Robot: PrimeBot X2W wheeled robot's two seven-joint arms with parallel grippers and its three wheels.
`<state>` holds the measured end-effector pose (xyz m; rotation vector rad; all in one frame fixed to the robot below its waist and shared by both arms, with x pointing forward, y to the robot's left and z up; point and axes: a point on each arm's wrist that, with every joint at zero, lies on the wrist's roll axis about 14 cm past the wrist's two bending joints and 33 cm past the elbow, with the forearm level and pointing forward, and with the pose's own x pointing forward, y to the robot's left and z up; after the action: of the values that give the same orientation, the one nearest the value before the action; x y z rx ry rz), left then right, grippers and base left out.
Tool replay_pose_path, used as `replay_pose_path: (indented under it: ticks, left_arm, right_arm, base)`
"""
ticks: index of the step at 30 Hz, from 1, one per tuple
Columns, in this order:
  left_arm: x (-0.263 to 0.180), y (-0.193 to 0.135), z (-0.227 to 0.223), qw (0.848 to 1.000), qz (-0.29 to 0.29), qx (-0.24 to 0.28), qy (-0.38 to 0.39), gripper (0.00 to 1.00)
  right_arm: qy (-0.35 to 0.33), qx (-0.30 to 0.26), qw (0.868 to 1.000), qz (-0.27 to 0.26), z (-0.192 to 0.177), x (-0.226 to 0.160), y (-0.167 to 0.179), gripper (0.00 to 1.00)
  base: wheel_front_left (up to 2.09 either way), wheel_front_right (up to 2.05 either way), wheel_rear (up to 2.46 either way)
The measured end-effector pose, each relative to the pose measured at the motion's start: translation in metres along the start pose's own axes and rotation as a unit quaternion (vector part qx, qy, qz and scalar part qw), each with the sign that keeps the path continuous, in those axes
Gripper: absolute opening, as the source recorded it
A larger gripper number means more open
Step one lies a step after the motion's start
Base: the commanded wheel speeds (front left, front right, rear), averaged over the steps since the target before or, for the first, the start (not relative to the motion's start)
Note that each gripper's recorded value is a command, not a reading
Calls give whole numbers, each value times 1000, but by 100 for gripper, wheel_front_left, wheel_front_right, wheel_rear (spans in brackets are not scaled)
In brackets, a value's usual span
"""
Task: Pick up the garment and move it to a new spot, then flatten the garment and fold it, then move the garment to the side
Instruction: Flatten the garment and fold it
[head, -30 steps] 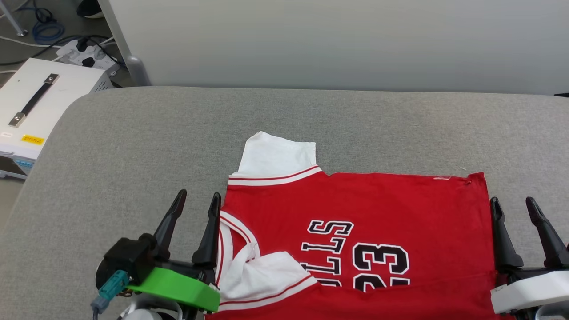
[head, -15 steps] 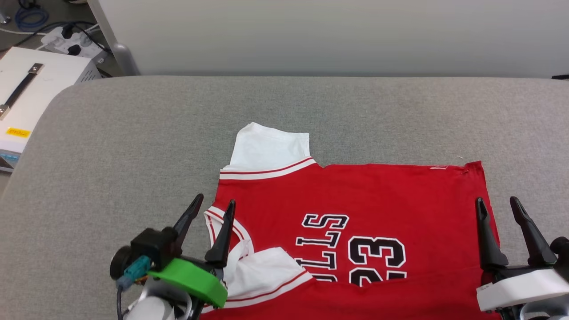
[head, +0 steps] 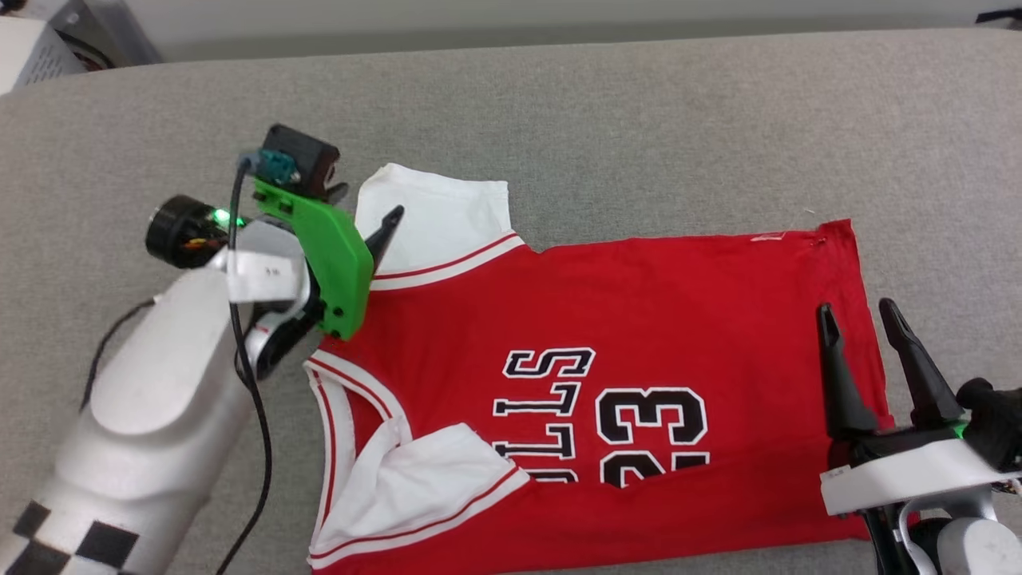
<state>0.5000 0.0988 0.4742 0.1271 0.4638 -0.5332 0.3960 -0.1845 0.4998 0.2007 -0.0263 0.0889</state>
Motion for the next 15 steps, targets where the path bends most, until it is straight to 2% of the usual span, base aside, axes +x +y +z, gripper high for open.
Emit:
replay_pose_path:
  ticks: [8,15]
  left_arm:
    - [49,28,-19,990,-6,-22,139,100]
    - [81,50,-40,977,9,-33,209,100]
  right_arm:
    - [20,9,1000,-22,-21,4,-10,100]
    - [33,10,998,-53,-34,2,-29,100]
  base:
    - [0,0,0]
    - [0,0,0]
